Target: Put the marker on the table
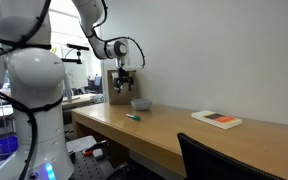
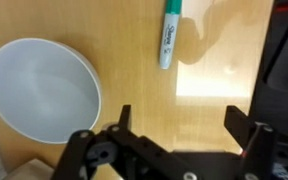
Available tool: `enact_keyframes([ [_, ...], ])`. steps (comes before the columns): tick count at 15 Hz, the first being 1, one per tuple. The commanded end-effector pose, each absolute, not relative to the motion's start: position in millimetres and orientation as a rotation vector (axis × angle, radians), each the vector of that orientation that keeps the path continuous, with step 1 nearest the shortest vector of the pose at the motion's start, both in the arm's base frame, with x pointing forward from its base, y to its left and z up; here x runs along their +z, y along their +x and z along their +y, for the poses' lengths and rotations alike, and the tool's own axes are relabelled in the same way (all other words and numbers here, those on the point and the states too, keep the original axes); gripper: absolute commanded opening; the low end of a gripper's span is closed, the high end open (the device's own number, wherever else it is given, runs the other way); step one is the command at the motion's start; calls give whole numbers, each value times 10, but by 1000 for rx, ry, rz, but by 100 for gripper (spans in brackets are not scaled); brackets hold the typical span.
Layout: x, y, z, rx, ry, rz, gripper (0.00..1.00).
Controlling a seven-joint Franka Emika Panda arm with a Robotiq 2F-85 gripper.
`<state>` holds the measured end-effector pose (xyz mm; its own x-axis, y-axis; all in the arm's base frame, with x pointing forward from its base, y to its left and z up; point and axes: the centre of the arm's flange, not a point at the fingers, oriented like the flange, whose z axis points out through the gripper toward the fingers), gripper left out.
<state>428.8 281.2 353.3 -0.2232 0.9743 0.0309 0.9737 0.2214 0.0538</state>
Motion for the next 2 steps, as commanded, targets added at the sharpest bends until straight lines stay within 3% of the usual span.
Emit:
enact_keyframes([
  [1,3793,4326,2745,18,1933,2471,100],
  [2,3818,4356,2723,6,1919,2469,100],
])
